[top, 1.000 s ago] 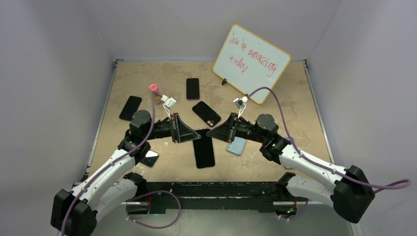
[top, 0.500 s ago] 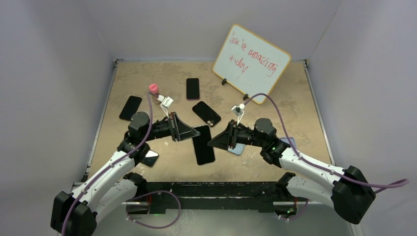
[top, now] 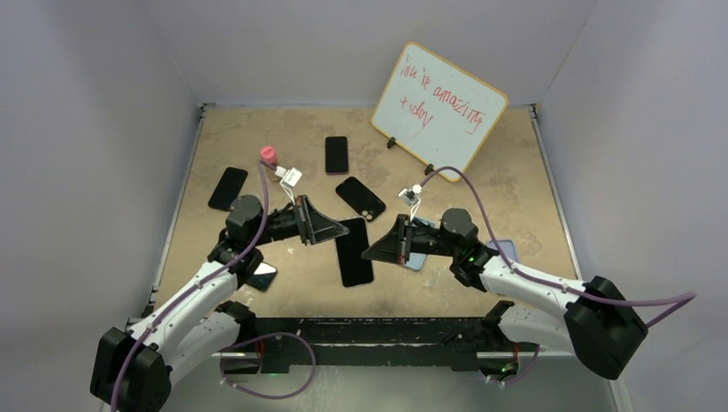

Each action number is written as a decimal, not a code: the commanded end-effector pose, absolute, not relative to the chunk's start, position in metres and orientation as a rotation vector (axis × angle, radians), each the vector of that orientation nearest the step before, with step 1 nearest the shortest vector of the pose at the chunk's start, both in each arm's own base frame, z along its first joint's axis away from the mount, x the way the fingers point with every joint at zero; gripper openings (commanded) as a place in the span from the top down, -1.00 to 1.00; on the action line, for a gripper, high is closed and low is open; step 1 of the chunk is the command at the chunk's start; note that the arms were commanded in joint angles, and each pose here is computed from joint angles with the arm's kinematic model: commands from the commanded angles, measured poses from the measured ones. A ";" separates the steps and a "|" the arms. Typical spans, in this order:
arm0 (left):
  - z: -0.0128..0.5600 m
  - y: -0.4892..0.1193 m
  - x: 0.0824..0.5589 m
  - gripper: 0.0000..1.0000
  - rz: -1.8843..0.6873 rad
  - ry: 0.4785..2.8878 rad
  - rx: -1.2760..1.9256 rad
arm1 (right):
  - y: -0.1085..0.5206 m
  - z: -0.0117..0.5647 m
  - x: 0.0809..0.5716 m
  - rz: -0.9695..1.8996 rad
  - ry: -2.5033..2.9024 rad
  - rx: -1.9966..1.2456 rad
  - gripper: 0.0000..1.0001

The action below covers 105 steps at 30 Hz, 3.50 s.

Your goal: Put the phone into the phone case

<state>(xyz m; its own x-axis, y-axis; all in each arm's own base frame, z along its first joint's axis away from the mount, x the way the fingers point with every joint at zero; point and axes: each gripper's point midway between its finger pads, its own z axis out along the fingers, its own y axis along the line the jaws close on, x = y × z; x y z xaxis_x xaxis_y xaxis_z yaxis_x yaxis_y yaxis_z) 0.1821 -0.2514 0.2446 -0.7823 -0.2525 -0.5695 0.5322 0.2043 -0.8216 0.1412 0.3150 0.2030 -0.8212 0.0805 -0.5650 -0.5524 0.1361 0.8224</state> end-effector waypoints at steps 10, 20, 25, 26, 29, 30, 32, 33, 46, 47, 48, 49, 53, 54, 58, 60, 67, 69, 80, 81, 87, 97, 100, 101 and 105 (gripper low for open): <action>0.226 -0.232 0.211 -0.52 -1.261 2.062 0.237 | 0.312 0.181 0.165 1.623 1.984 -0.279 1.00; 0.206 -0.173 0.238 -0.82 -0.717 2.148 0.211 | 0.318 0.143 0.192 1.471 2.154 -0.174 1.00; 0.195 -0.152 0.244 -0.83 -0.561 2.163 0.202 | 0.331 0.132 0.199 1.521 2.184 -0.121 1.00; 0.196 -0.151 0.244 -0.83 -0.556 2.155 0.202 | 0.334 0.133 0.201 1.540 2.176 -0.118 1.00; 0.201 -0.148 0.247 -0.83 -0.537 2.130 0.195 | 0.344 0.126 0.206 1.561 2.212 -0.103 1.00; 0.201 -0.146 0.247 -0.83 -0.523 2.127 0.190 | 0.348 0.126 0.208 1.568 2.216 -0.101 1.00; 0.203 -0.141 0.248 -0.83 -0.492 2.125 0.184 | 0.353 0.124 0.211 1.581 2.224 -0.095 1.00; 0.203 -0.138 0.248 -0.83 -0.477 2.126 0.177 | 0.357 0.123 0.211 1.589 2.228 -0.093 1.00; 0.201 -0.133 0.246 -0.85 -0.448 2.133 0.160 | 0.378 0.084 0.209 1.559 2.372 -0.034 0.96; 0.202 -0.132 0.246 -0.85 -0.448 2.132 0.159 | 0.377 0.082 0.209 1.548 2.381 -0.024 0.92; 0.201 -0.132 0.246 -0.85 -0.448 2.133 0.159 | 0.377 0.079 0.210 1.536 2.392 -0.015 0.88; 0.201 -0.132 0.246 -0.85 -0.449 2.133 0.156 | 0.376 0.077 0.210 1.526 2.401 -0.007 0.83; 0.199 -0.128 0.248 -0.85 -0.416 2.142 0.133 | 0.372 0.069 0.209 1.475 2.453 0.013 0.43; 0.198 -0.128 0.248 -0.86 -0.415 2.146 0.133 | 0.370 0.067 0.209 1.456 2.466 0.020 0.37; 0.195 -0.127 0.249 -0.87 -0.405 2.157 0.125 | 0.364 0.060 0.208 1.392 2.517 0.039 0.20; 0.193 -0.125 0.249 -0.89 -0.398 2.164 0.115 | 0.360 0.060 0.207 1.367 2.530 0.042 0.12; 0.176 -0.110 0.252 -1.00 -0.298 2.232 -0.020 | 0.344 0.068 0.209 1.227 2.533 0.011 -0.34; 0.169 -0.103 0.253 -1.00 -0.254 2.261 -0.082 | 0.341 0.078 0.212 1.213 2.496 -0.001 -0.48; 0.123 -0.080 0.235 -0.99 -0.215 2.281 -0.613 | 0.322 0.105 0.210 1.163 2.405 -0.026 -0.98; 0.119 -0.077 0.233 -0.98 -0.205 2.283 -0.656 | 0.320 0.108 0.210 1.162 2.396 -0.031 -0.98; 0.088 -0.064 0.222 -0.93 -0.074 2.414 -0.809 | 0.313 0.123 0.210 1.147 2.336 -0.067 -0.98; 0.047 -0.006 0.187 -0.77 0.233 2.535 -1.270 | 0.308 0.131 0.206 1.155 2.295 -0.092 -0.98; 0.040 0.001 0.183 -0.83 0.227 2.518 -1.326 | 0.306 0.131 0.205 1.154 2.294 -0.096 -0.98; 0.037 0.001 0.183 -0.85 0.206 2.513 -1.334 | 0.306 0.130 0.204 1.155 2.297 -0.098 -0.98; 0.026 -0.003 0.185 -0.93 0.096 2.513 -1.362 | 0.306 0.130 0.203 1.154 2.300 -0.103 -0.98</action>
<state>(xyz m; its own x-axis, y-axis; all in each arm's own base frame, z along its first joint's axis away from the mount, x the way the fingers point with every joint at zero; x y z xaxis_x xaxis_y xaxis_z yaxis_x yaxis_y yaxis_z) 0.1825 0.0026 0.0332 -0.5444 -0.7779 -0.3138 -0.8188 0.5740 -0.0025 0.2021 0.3083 0.1229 -0.8607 0.1740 -0.4785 -0.2769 0.6288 0.7266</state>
